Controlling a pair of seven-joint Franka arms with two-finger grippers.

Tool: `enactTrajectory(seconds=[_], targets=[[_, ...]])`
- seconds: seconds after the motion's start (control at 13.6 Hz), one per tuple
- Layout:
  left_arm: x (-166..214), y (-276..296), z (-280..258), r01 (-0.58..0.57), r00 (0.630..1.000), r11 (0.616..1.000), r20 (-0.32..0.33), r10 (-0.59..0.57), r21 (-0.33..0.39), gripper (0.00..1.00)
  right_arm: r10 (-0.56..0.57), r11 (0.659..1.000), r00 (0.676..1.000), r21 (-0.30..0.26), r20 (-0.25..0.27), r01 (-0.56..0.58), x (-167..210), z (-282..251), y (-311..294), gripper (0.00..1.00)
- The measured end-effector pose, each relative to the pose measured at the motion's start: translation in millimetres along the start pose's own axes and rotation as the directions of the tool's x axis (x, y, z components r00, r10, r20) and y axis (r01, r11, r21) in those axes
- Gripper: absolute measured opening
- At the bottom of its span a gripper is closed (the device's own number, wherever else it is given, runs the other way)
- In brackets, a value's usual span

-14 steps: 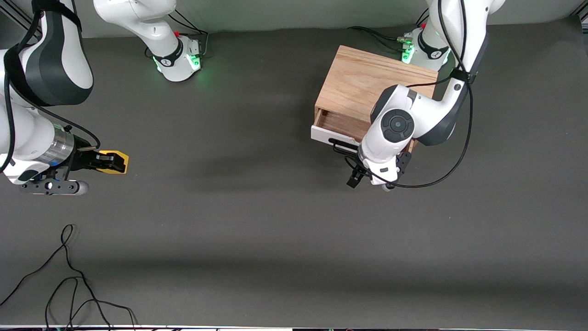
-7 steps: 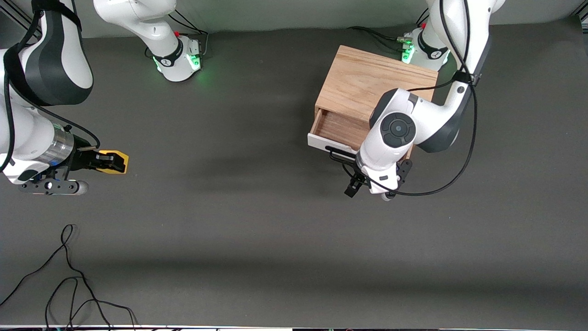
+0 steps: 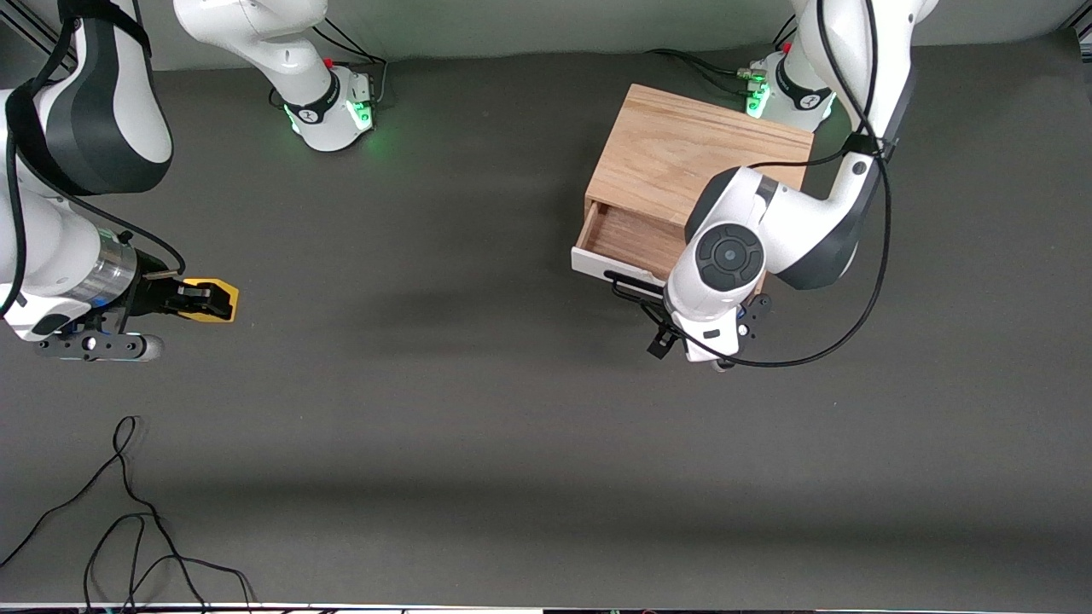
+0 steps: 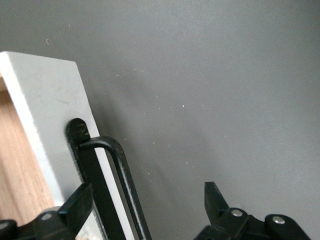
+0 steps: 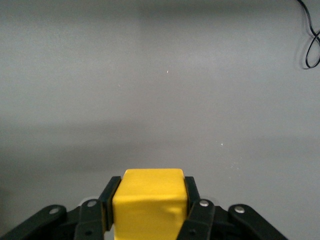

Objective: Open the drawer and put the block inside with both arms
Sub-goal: 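Pull the drawer handle outward with the left gripper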

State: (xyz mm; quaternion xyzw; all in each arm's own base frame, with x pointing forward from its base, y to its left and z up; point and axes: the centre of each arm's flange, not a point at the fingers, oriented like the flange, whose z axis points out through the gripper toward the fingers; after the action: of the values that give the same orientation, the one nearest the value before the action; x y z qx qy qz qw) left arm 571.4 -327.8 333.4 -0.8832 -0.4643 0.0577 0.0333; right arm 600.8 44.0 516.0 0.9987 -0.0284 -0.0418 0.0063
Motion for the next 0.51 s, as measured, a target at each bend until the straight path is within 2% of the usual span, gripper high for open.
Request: enactTrajectory(seconds=[0.15, 0.51], targets=[[1, 3, 12, 0.001, 1.000, 1.000, 0.003, -0.001, 0.010, 1.00, -0.005, 1.000, 1.000, 0.001, -0.008, 0.005, -1, -4, -3, 0.55], [3, 14, 31, 0.003, 1.000, 1.000, 0.005, -0.003, -0.026, 1.00, -0.038, 0.999, 0.999, 0.005, -0.029, 0.038, -13, -24, -21, 0.55]])
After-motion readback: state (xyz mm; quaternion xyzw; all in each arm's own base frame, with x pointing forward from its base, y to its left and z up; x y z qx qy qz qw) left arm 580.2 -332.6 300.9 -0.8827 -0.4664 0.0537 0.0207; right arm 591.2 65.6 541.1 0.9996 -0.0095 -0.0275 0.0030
